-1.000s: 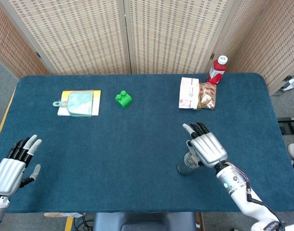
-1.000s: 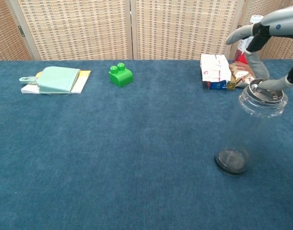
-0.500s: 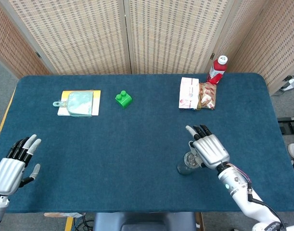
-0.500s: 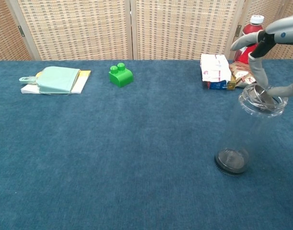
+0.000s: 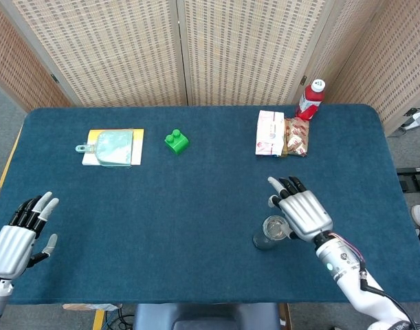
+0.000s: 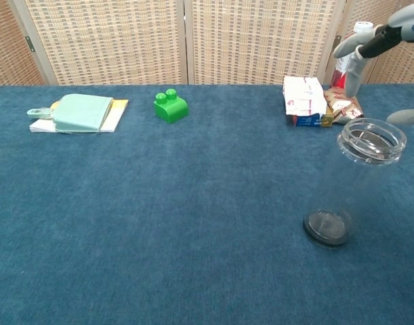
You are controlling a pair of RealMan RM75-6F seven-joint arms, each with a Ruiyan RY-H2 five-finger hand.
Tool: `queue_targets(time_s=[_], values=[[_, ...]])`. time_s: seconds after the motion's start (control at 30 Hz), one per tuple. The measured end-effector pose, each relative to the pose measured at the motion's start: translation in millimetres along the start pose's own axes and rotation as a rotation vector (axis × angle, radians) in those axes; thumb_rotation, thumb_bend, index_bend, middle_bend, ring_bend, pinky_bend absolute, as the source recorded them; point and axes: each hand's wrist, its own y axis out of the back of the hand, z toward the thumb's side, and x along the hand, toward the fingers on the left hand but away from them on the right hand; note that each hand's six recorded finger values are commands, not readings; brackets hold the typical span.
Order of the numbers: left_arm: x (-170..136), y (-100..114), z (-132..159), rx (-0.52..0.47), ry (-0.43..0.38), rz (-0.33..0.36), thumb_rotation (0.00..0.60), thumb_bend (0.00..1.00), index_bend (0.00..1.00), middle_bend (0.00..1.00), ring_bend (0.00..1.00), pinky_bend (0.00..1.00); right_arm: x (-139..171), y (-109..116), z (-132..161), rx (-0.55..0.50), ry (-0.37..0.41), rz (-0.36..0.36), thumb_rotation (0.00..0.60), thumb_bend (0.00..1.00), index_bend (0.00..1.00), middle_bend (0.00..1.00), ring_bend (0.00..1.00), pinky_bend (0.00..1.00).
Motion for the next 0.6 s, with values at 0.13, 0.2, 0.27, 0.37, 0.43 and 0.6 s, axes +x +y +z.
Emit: queue_targets(time_s=[0.13, 0.2, 0.27, 0.37, 0.43, 0.6], values=[[0.7, -1.0, -0.2, 0.007, 0.002, -0.001, 0.6, 0.42, 0.0, 0.0, 0.0, 0.07, 5.8, 4.7, 1.4, -0.005, 0.03, -0.023, 0.6, 0.32, 0.34, 0.0, 0.0, 0.0], [1.0, -1.4, -0.1, 0.009, 0.003, -0.001, 0.6, 0.42, 0.0, 0.0, 0.0, 0.07, 9.4, 5.8, 2.1, -0.007, 0.047, -0.031, 0.6, 0.32, 0.34, 0.0, 0.0, 0.0], [1.1, -1.9, 0.0, 0.012, 0.004, -0.002, 0.6, 0.42, 0.0, 0.0, 0.0, 0.07, 14.3, 6.1, 2.5, -0.007, 0.066, -0.037, 0.6, 0.32, 0.34, 0.0, 0.0, 0.0], [1.0, -2.7, -0.1, 0.016, 0.005, -0.003, 0.6, 0.42, 0.0, 0.0, 0.0, 0.07, 22.8, 3.7, 1.8, -0.007, 0.087, -0.035, 0.6, 0.32, 0.34, 0.0, 0.0, 0.0], [1.2, -3.6, -0.1, 0.017, 0.006, -0.006, 0.6, 0.42, 0.0, 0.0, 0.0, 0.07, 29.7, 0.2, -0.1, -0.007, 0.096, -0.026, 0.6, 0.32, 0.34, 0.0, 0.0, 0.0], [2.4, -5.8, 0.9, 0.021, 0.004, -0.012, 0.6, 0.42, 0.0, 0.0, 0.0, 0.07, 43.2, -11.3, -7.0, -0.01, 0.088, 0.01, 0.6, 0.32, 0.34, 0.0, 0.0, 0.0]])
